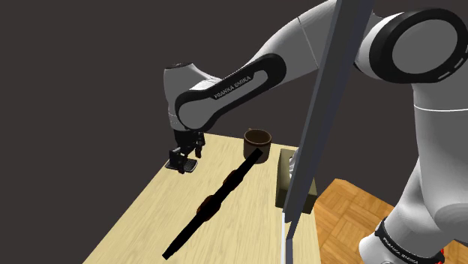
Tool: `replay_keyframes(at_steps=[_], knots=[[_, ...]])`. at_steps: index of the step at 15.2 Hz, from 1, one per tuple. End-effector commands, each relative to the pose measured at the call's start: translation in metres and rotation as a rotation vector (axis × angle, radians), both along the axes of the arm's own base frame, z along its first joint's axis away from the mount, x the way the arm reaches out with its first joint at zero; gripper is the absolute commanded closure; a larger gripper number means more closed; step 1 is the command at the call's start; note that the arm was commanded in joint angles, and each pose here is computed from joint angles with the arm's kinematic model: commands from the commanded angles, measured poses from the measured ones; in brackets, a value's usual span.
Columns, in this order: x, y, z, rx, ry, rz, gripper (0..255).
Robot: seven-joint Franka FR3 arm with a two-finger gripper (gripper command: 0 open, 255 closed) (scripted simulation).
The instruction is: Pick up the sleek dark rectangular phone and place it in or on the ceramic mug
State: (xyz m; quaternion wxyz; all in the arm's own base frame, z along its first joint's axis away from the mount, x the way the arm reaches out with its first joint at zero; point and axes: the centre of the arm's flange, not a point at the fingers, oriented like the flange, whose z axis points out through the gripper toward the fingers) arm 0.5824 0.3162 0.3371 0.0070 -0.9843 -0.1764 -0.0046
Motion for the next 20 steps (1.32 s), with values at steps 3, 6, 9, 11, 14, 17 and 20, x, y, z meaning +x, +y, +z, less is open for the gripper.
replay_keyframes(at_steps=[3, 6, 9, 11, 14, 17, 20], knots=[[0.000, 0.000, -0.005, 0.000, 0.000, 0.000, 0], [0.000, 0.000, -0.005, 0.000, 0.000, 0.000, 0], [0.000, 0.000, -0.005, 0.000, 0.000, 0.000, 255], [0.000, 0.000, -0.005, 0.000, 0.000, 0.000, 255], [0.000, 0.000, -0.005, 0.000, 0.000, 0.000, 255], [0.000, 0.000, -0.005, 0.000, 0.000, 0.000, 255], [0.000, 0.000, 0.011, 0.000, 0.000, 0.000, 255]])
